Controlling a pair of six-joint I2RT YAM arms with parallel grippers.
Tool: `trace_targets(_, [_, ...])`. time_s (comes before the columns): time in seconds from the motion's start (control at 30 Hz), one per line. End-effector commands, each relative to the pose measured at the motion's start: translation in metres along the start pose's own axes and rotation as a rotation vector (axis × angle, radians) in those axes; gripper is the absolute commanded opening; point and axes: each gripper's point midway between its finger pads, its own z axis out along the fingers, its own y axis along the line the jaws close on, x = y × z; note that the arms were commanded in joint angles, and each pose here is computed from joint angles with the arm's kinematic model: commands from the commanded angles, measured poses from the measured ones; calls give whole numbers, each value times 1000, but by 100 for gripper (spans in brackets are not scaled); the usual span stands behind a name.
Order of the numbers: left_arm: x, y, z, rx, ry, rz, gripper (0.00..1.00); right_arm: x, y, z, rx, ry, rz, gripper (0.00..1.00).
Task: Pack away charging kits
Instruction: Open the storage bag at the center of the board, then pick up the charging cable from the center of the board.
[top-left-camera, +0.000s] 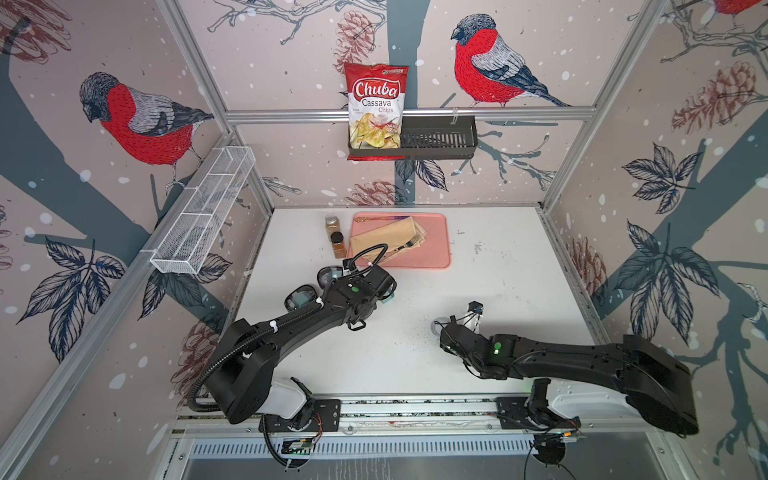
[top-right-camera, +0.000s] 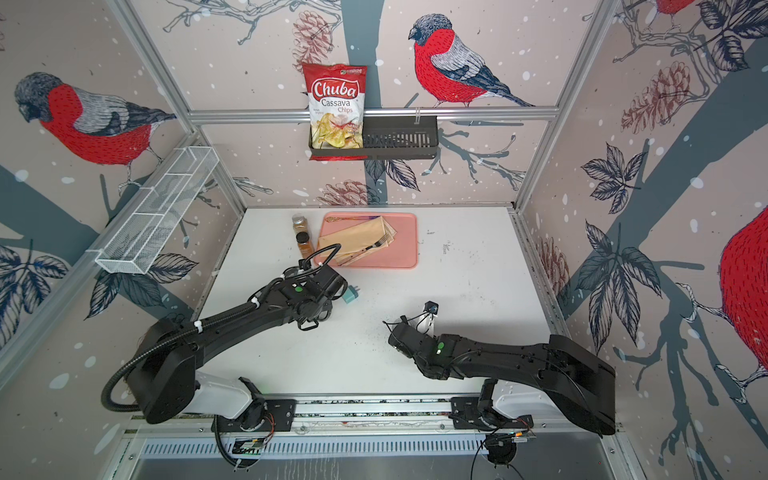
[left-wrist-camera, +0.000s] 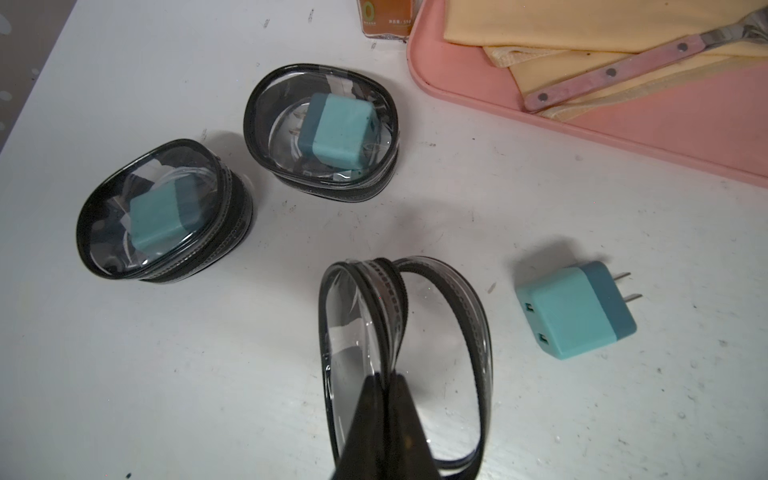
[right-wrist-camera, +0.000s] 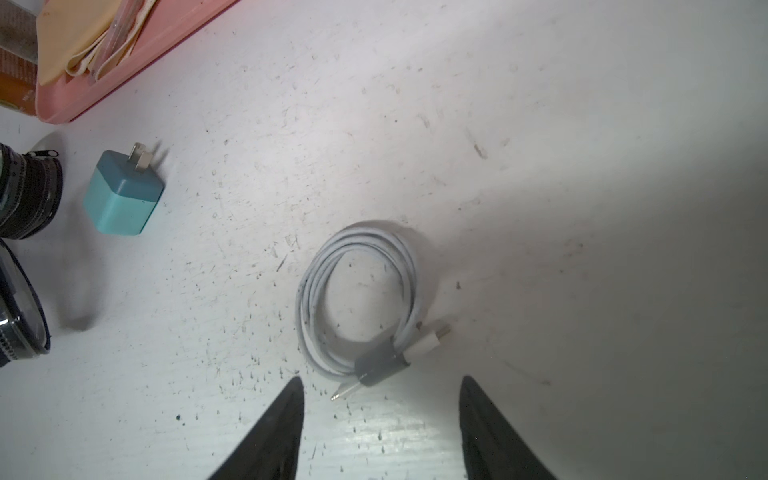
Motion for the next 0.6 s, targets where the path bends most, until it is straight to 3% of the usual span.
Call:
trace_targets(0.0, [-1,-2,-3,16,-9,1,0,0,8,2,-26,-2,42,60])
trace_targets(0.43, [-2,-4,-6,47,-13,-7,0,-1,-7,31,33,43,44,49])
trace_targets(0.57, [-1,-6,-7,59,-10,-4,0,-2,-8,38,51,58,16,40])
